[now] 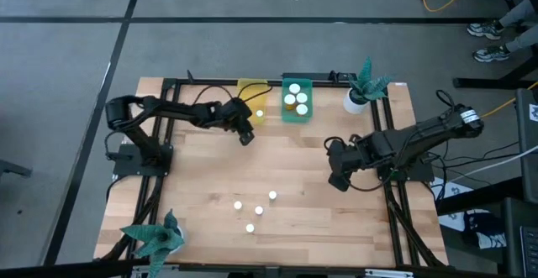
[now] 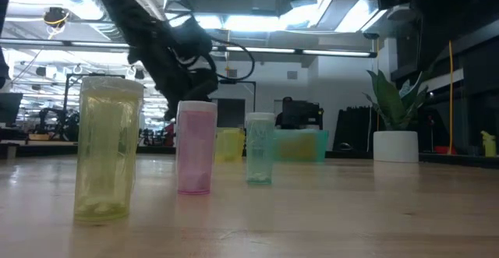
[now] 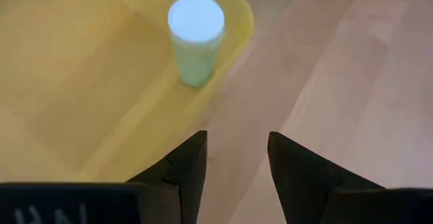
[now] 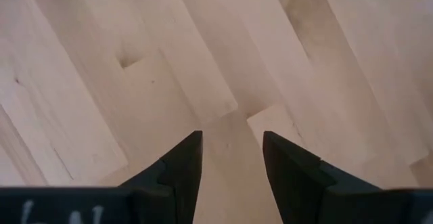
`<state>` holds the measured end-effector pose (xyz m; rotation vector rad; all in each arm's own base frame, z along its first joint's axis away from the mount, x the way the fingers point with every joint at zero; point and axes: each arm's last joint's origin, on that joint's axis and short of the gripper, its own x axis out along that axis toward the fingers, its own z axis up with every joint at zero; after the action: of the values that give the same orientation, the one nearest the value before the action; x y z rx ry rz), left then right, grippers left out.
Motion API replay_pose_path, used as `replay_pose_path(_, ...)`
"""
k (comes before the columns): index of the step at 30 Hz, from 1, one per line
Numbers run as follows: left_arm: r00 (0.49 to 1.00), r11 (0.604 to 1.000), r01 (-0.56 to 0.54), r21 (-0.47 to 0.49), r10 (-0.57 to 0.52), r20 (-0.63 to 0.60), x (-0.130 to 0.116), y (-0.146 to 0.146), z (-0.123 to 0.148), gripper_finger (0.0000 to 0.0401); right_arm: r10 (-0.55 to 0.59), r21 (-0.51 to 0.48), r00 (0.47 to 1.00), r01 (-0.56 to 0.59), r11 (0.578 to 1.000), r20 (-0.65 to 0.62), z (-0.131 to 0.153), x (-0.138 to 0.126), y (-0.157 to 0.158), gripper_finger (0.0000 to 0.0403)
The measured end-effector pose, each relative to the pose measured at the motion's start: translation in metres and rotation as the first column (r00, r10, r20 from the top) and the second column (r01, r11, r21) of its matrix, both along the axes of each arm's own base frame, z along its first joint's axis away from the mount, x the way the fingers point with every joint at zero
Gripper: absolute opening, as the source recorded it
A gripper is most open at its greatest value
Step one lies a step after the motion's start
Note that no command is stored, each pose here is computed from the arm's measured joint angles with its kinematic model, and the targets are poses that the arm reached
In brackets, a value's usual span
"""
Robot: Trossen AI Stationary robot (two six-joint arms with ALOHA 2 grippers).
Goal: Pick and place medicine bottles into bin by pill shape (circle, oval)
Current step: Adjust the yellow bin
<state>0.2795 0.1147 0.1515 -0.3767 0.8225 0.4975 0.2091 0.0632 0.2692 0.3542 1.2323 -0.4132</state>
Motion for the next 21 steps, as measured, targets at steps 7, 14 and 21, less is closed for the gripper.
replay_pose_path(7, 1.0, 1.0, -0.011, 0.005, 0.011, -0.002, 0.011, 0.01, -0.001, 0.015, 0.017, -0.036, 1.0, -0.016, 0.999, 0.026, 0.0, 0.0, 0.005, 0.0158)
replay_pose_path(14, 0.999, 0.999, -0.035, 0.004, 0.035, -0.001, 0.008, 0.017, -0.001, 0.0149, 0.031, -0.034, 0.999, -0.03, 0.999, 0.029, 0.0, -0.001, 0.008, 0.0158)
replay_pose_path(21, 0.999, 0.999, -0.031, 0.01, 0.031, 0.011, 0.008, 0.019, 0.0, 0.0149, 0.027, -0.025, 0.999, -0.026, 0.999, 0.04, 0.001, -0.002, 0.012, 0.0158)
